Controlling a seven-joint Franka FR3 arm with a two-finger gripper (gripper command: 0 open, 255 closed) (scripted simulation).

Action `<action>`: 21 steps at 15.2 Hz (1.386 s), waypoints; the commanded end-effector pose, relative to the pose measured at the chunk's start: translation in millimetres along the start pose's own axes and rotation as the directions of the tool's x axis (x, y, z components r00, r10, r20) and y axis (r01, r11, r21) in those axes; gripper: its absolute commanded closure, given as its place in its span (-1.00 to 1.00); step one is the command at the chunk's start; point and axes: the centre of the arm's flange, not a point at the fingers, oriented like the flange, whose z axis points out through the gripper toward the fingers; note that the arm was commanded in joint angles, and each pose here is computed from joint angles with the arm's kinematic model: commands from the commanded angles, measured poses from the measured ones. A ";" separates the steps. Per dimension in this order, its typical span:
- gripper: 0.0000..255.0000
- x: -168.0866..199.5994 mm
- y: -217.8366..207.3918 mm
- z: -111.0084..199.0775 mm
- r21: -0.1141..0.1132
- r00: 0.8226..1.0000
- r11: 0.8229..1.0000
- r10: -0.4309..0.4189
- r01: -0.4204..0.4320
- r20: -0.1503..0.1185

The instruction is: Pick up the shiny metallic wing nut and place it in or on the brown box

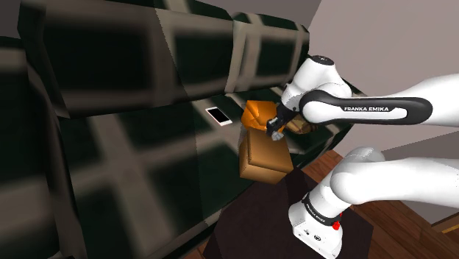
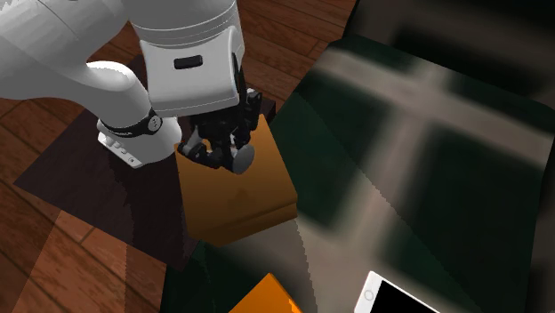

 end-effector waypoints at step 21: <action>-1.00 -6.9 -4.0 47.2 0.000 1.000 1.000 0.000 0.000 -0.001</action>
